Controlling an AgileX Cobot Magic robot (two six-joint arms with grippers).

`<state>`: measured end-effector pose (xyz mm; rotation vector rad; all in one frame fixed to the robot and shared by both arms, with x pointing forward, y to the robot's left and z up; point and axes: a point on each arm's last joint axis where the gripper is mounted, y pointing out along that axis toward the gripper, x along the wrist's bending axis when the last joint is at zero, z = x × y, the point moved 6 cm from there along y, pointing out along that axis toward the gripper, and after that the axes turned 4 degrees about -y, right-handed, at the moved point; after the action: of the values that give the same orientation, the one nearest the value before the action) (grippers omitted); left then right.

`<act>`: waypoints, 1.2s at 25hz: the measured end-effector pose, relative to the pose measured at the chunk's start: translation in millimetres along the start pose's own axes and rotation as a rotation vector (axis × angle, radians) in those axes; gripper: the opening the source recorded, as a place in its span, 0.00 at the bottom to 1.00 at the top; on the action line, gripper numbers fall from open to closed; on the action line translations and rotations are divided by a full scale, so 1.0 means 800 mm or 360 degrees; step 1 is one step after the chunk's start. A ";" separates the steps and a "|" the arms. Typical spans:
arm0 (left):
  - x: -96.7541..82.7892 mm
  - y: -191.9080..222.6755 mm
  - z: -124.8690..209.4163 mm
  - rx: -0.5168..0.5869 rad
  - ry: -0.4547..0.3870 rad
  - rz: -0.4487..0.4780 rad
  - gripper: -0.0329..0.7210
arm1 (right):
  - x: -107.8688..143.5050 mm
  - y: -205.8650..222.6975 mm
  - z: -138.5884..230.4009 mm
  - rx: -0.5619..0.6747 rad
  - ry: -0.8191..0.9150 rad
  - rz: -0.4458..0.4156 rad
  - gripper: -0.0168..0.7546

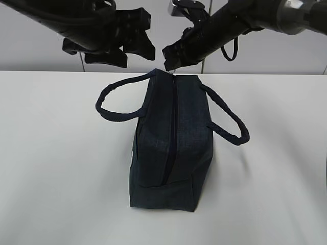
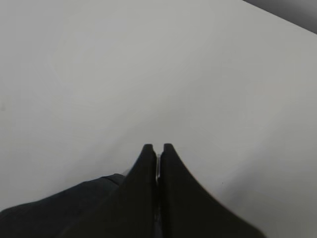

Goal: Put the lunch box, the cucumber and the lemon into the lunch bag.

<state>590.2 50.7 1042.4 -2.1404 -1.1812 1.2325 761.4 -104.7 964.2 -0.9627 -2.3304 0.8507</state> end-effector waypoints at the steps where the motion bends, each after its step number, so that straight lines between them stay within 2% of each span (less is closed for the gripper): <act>1: 0.000 0.007 0.001 0.0061 -0.0010 0.0009 0.64 | 0.000 0.000 0.001 0.0008 0.0001 -0.0004 0.02; 8: 0.001 0.048 0.004 0.0314 -0.0031 0.0053 0.64 | 0.001 0.000 0.002 0.0015 0.0002 -0.0009 0.02; 13: 0.006 0.072 0.008 0.0383 -0.0042 0.0059 0.59 | 0.001 0.000 0.003 0.0023 -0.0006 -0.0005 0.02; 16: 0.011 0.084 0.012 0.0415 -0.0054 0.0061 0.48 | -0.002 0.000 0.005 0.0043 -0.0030 0.0015 0.02; 19: 0.016 0.092 0.015 0.0436 -0.0050 0.0057 0.29 | -0.002 0.000 0.006 0.0054 -0.0037 0.0021 0.02; 23: 0.016 0.092 0.015 0.0436 0.0001 0.0063 0.09 | -0.003 0.000 0.007 0.0063 -0.0046 0.0027 0.02; 25: 0.016 0.092 0.015 0.0436 0.0016 0.0065 0.05 | -0.003 0.000 0.008 0.0065 -0.0048 0.0028 0.02; 30: 0.016 0.091 0.019 0.0463 0.0096 0.0077 0.04 | -0.003 0.000 0.009 0.0076 -0.0050 0.0022 0.02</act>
<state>615.3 19.4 978.2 -1.9841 -0.8700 1.2642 758.2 -109.0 958.9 -0.9528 -2.3212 0.9292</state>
